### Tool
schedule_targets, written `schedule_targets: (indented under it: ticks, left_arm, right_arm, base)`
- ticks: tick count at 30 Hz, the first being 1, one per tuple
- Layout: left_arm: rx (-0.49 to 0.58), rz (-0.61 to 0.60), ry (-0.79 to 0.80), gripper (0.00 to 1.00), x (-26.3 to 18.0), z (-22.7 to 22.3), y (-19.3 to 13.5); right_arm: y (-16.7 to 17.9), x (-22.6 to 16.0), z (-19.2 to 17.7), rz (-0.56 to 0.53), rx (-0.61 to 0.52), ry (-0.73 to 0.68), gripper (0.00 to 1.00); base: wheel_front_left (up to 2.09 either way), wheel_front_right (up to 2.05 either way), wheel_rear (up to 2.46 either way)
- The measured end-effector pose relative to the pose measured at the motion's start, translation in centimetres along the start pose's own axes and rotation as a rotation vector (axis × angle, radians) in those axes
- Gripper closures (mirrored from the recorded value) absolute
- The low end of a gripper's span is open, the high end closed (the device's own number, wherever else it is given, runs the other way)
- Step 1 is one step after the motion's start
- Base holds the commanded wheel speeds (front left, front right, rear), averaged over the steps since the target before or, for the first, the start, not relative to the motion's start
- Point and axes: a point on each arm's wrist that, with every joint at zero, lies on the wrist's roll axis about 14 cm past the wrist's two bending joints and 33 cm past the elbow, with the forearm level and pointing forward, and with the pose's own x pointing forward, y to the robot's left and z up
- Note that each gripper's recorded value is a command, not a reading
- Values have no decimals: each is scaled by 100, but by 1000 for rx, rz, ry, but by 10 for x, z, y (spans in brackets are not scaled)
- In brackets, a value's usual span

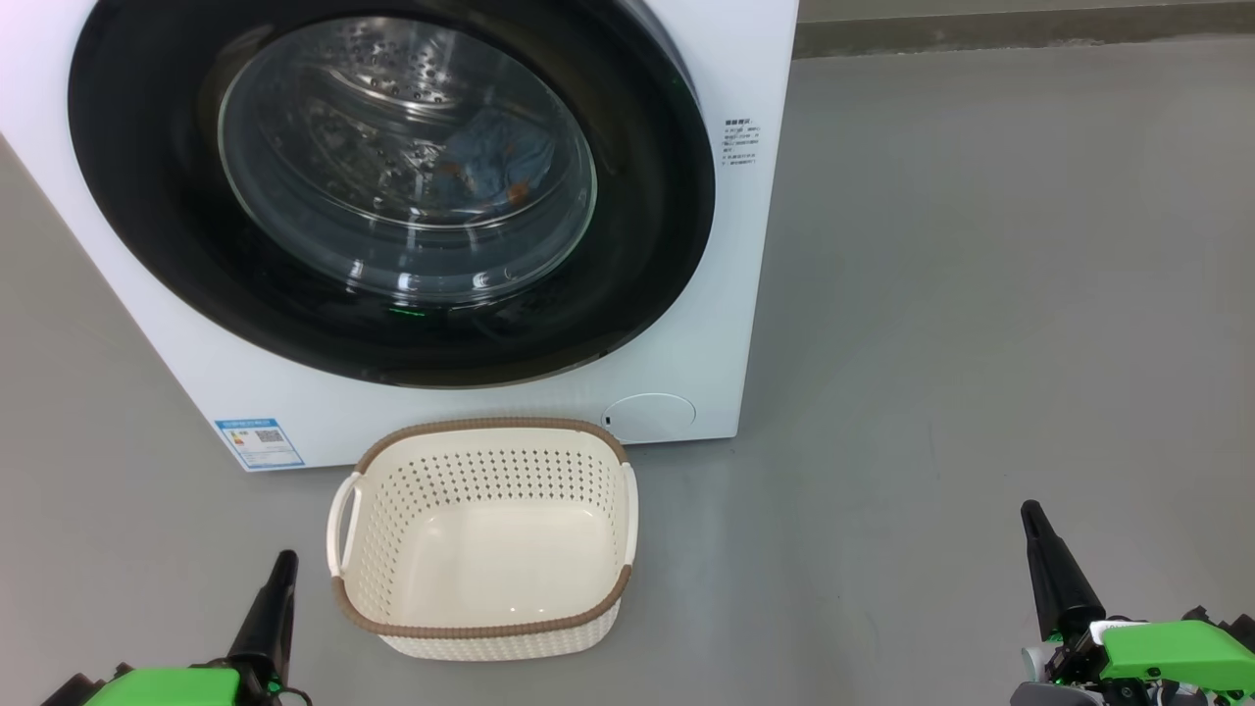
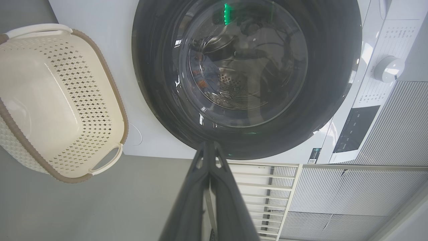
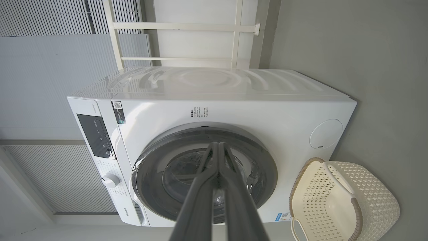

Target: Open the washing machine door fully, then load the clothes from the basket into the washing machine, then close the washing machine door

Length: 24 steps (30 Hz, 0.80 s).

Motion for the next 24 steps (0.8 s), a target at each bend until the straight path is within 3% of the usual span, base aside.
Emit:
schedule_targets:
  ticks: [24]
  left_arm:
    - [0, 0, 0, 100, 0, 0, 0]
  right_arm:
    - [0, 0, 1, 0, 1, -4, 100]
  base:
    - [0, 0, 0]
